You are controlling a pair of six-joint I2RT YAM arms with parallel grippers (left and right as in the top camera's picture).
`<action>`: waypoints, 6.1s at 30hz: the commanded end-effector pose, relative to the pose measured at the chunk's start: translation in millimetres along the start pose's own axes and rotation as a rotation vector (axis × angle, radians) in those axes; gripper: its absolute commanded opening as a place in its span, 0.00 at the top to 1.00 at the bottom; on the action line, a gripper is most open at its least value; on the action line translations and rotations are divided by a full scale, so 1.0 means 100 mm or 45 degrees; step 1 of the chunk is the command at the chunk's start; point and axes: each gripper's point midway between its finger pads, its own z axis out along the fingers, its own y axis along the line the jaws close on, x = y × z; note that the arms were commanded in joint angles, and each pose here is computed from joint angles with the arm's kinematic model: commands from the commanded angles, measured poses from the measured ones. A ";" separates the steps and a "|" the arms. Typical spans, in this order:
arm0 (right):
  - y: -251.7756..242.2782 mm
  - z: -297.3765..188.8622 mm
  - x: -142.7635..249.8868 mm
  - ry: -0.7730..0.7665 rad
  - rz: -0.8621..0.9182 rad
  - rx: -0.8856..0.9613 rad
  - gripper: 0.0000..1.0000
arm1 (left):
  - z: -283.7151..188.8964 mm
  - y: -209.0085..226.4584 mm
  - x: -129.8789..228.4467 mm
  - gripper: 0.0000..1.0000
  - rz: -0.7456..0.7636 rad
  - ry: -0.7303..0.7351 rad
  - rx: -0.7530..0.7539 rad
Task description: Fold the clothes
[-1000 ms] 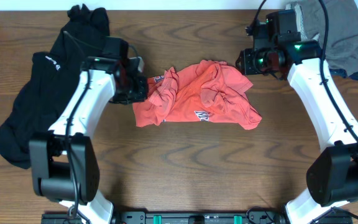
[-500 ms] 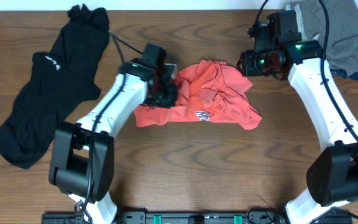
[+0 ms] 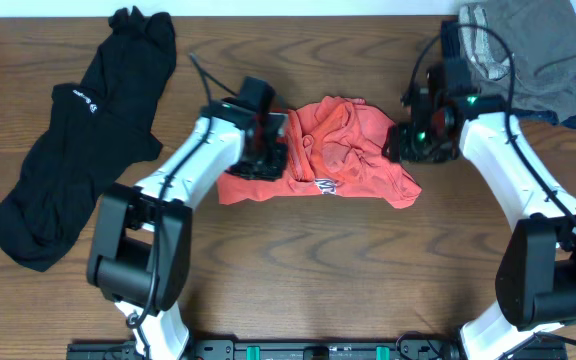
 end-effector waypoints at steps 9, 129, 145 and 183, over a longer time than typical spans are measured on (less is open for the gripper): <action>-0.13 0.23 0.53 0.195 0.097 0.007 0.28 | -0.84 0.36 -0.26 0.85 -0.124 -0.251 -0.022; 1.62 -0.10 -0.18 -0.068 -0.602 -0.096 0.21 | -1.13 1.50 -0.07 0.85 -0.415 -0.262 -0.319; 1.12 -0.01 0.44 0.212 -0.400 -0.031 0.49 | -1.16 1.52 -0.17 0.84 -0.404 -0.318 -0.322; 1.35 -0.10 -0.27 -0.114 -0.485 -0.063 0.44 | -1.39 2.10 -0.14 0.84 -0.574 -0.427 -0.371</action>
